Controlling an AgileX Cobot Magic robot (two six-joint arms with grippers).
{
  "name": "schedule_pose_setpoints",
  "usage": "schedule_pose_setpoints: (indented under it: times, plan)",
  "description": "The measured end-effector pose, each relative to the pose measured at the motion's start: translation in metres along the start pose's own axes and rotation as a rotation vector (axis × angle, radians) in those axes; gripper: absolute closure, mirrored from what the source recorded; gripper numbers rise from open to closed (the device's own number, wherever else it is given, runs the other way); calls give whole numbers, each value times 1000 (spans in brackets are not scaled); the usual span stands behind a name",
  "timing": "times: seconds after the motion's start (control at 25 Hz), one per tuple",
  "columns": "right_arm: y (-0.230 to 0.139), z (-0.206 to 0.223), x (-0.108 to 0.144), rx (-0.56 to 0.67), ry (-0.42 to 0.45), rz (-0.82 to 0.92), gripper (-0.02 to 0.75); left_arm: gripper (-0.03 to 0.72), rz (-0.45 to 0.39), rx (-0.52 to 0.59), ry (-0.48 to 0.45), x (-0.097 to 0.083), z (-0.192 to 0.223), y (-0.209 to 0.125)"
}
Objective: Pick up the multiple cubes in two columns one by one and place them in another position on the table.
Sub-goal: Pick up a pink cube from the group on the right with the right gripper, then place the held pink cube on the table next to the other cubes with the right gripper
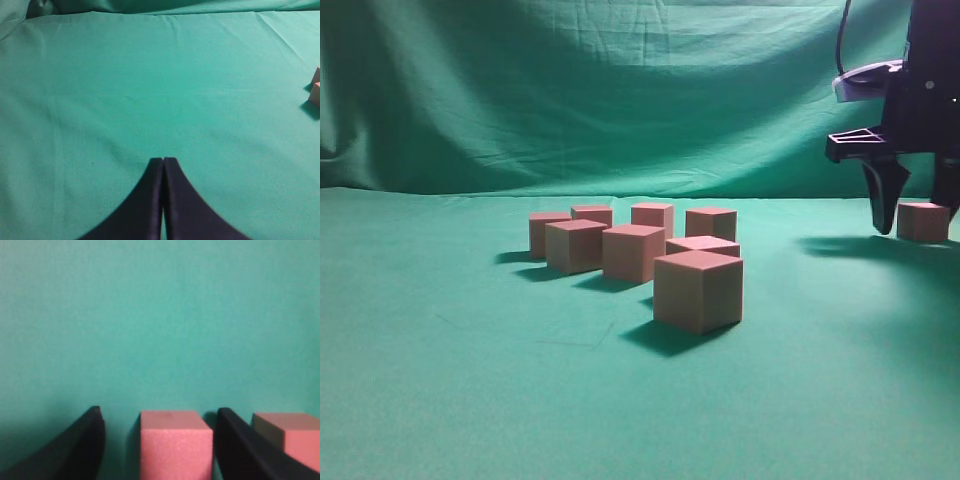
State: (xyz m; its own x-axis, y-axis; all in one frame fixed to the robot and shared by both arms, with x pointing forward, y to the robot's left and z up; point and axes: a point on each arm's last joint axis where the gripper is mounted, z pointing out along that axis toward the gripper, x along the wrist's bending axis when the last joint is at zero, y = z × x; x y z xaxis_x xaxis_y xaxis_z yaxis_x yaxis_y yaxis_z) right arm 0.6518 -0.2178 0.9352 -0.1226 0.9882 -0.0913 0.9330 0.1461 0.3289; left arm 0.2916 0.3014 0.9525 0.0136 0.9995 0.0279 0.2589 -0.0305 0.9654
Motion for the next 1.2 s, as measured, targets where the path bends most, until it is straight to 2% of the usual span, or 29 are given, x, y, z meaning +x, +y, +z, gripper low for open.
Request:
schedule_pose_setpoints:
  times: [0.12,0.16,0.36,0.44,0.6,0.72,0.84,0.96,1.2]
  plan:
    - [0,0,0,-2,0,0,465,688,0,0,0,0,0,0]
    - [0,0,0,0,0,0,487,688,0,0,0,0,0,0]
    - [4,-8,-2,37,-12,7,478,688,0,0,0,0,0,0]
    - [11,-23,-3,38,-12,21,478,688,0,0,0,0,0,0]
    - [20,-83,-1,-8,17,49,478,688,0,0,0,0,0,0]
    - [14,-133,12,-69,39,15,478,688,0,0,0,0,0,0]
    - [0,-173,37,-106,72,-56,478,688,0,0,0,0,0,0]
    - [-22,-196,75,-129,123,-192,478,688,0,0,0,0,0,0]
    - [-94,-188,156,-41,217,-506,478,688,0,0,0,0,0,0]
